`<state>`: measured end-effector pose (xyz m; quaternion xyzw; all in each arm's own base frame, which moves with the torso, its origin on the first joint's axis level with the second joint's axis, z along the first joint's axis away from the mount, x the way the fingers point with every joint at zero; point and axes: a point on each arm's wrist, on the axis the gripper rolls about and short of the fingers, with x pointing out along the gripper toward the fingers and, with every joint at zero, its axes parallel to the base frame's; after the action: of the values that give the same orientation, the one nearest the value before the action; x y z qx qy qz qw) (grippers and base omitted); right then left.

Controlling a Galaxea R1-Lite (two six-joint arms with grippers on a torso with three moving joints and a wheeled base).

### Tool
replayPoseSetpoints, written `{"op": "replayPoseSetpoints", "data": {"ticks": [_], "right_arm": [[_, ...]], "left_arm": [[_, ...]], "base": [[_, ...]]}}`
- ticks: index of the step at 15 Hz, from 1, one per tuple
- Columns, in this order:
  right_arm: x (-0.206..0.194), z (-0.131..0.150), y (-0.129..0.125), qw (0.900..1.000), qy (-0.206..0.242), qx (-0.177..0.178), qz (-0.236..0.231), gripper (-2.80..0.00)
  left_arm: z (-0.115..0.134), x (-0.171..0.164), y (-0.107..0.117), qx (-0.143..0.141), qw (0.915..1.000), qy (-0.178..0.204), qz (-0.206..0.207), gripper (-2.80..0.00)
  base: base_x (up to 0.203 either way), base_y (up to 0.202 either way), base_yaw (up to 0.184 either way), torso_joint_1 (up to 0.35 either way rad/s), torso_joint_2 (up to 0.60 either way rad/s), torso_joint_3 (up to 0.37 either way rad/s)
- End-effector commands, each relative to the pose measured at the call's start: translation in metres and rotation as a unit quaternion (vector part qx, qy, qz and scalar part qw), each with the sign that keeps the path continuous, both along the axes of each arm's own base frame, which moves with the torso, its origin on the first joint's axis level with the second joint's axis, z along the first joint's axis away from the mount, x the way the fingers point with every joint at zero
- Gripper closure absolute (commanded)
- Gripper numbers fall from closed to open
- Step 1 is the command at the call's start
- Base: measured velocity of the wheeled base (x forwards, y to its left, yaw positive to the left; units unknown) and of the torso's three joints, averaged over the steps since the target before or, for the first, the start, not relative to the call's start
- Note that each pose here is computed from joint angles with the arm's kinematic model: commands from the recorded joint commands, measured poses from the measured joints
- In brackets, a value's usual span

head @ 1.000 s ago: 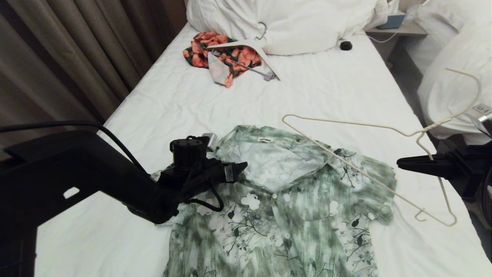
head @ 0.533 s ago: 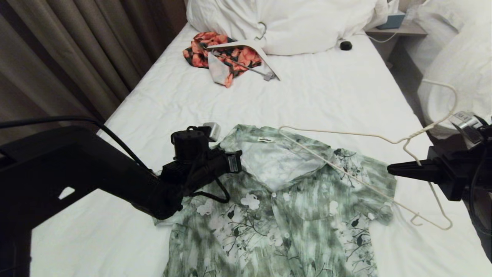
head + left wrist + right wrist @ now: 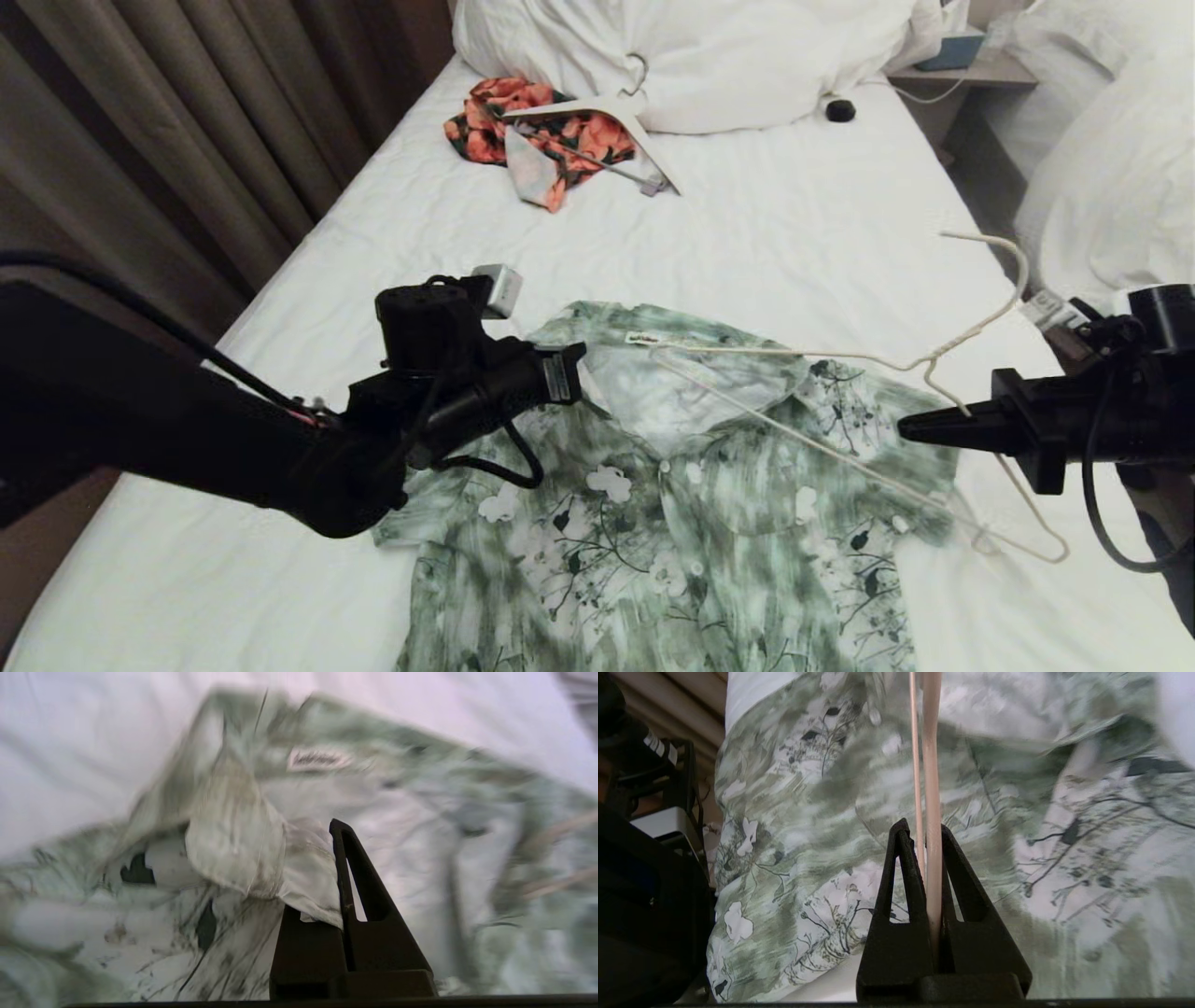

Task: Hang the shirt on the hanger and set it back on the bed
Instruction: Lift the shirt and hanger, then hook one side of the shirt onto the hanger

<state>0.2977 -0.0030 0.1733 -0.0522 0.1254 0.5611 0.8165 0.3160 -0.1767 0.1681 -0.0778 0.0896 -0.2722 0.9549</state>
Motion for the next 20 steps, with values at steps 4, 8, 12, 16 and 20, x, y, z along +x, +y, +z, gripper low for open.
{"op": "replayPoseSetpoints", "data": {"ticks": [4, 8, 12, 16, 20], "right_arm": [[0.018, -0.006, 0.031, 0.999, -0.004, -0.017, 0.031, 0.0], [0.037, -0.001, 0.06, 0.998, -0.013, -0.026, 0.051, 0.0], [0.046, 0.015, 0.092, 0.997, -0.023, -0.024, 0.073, 0.0], [0.03, 0.034, 0.113, 0.995, -0.029, -0.02, 0.095, 0.0], [0.018, 0.041, 0.13, 0.993, -0.022, -0.022, 0.114, 0.0]], "left_arm": [[0.055, -0.05, -0.006, -0.021, 0.9984, -0.038, -0.035, 0.0], [0.06, -0.066, -0.016, -0.024, 0.9974, -0.042, -0.053, 0.0], [0.065, -0.078, -0.033, -0.03, 0.9951, -0.05, -0.08, 0.0], [0.081, -0.081, -0.042, -0.023, 0.9945, -0.055, -0.086, 0.0], [0.102, -0.103, -0.048, -0.02, 0.9924, -0.06, -0.105, 0.0]], "base": [[0.0, 0.0, 0.0, 0.0, 0.0, 0.0], [0.0, 0.0, 0.0, 0.0, 0.0, 0.0], [0.0, 0.0, 0.0, 0.0, 0.0, 0.0], [0.0, 0.0, 0.0, 0.0, 0.0, 0.0], [0.0, 0.0, 0.0, 0.0, 0.0, 0.0]]}}
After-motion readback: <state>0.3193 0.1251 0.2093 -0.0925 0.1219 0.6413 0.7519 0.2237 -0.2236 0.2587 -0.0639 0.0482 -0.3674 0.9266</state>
